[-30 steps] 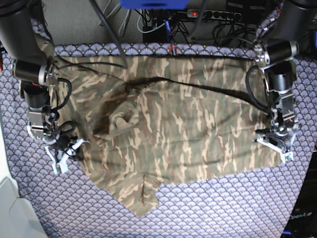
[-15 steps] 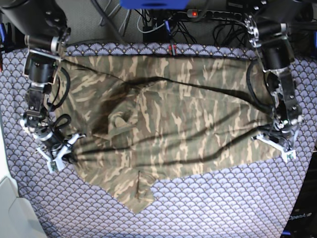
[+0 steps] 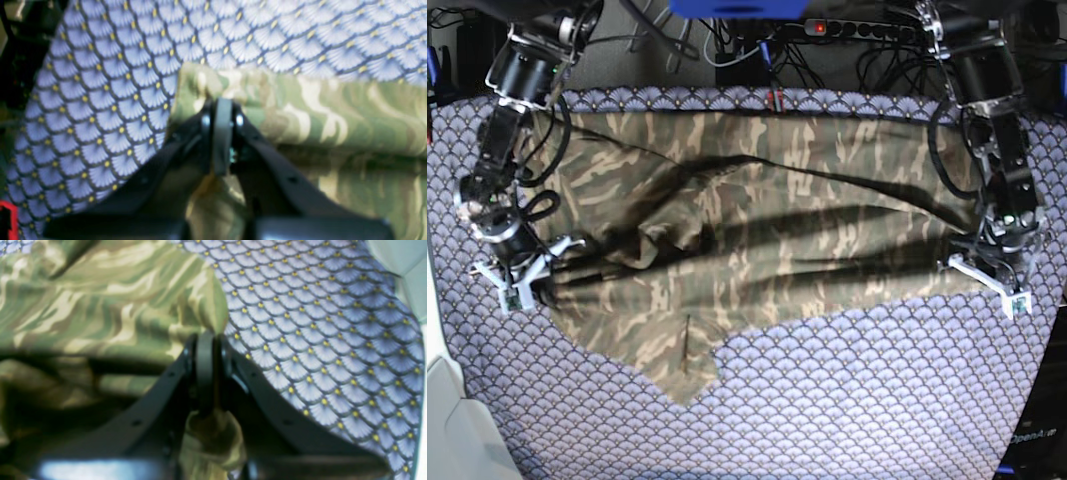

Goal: Fold the T-shirt properly
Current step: 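Lift the hem with both grippers and fold it over toward the collar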

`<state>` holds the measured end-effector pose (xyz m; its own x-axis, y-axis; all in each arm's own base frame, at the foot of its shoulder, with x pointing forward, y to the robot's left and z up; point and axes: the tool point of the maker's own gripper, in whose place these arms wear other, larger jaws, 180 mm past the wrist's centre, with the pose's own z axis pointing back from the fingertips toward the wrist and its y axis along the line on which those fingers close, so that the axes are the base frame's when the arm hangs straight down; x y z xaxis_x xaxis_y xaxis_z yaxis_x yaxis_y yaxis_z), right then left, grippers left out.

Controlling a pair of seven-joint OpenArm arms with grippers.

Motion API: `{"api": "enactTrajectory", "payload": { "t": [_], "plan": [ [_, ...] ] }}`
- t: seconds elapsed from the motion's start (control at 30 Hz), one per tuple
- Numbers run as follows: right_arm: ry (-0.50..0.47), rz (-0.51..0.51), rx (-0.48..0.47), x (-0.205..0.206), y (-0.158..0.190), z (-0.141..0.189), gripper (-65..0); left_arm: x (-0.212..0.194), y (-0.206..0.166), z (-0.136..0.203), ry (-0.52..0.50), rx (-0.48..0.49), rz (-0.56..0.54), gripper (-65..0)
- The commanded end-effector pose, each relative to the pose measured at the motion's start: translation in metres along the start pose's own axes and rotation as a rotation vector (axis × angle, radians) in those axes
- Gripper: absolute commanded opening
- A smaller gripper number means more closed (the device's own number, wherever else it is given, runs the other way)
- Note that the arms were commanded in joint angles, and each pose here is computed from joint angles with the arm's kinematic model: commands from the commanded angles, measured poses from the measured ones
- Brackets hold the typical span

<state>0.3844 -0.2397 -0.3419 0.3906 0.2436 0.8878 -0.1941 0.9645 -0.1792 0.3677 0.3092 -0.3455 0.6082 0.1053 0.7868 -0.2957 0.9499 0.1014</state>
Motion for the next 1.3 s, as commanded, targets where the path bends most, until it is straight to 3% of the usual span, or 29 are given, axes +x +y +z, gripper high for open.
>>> {"api": "enactTrajectory", "payload": {
  "t": [0.0,0.37,0.67,0.9,1.27],
  "plan": [
    [-0.071,0.007,-0.034,0.022,-0.011,0.006,-65.0,0.019,0.006,0.006,-0.054,0.016,-0.007,-64.4],
    [-0.072,0.007,-0.068,0.006,0.000,0.050,-65.0,0.019,0.027,0.036,-0.047,0.062,0.032,-64.4],
    [-0.086,0.012,-0.075,-0.001,0.005,0.091,-65.0,0.005,0.031,0.061,-0.060,0.076,-0.016,-64.4],
    [-0.085,-0.027,-0.039,-0.012,0.020,0.118,-65.0,-0.006,0.047,0.081,-0.063,0.113,-0.032,-64.4],
    [-0.054,-0.120,-0.032,-0.037,0.027,0.155,-65.0,-0.051,0.042,0.098,0.020,0.104,-0.054,-64.4]
  ]
}}
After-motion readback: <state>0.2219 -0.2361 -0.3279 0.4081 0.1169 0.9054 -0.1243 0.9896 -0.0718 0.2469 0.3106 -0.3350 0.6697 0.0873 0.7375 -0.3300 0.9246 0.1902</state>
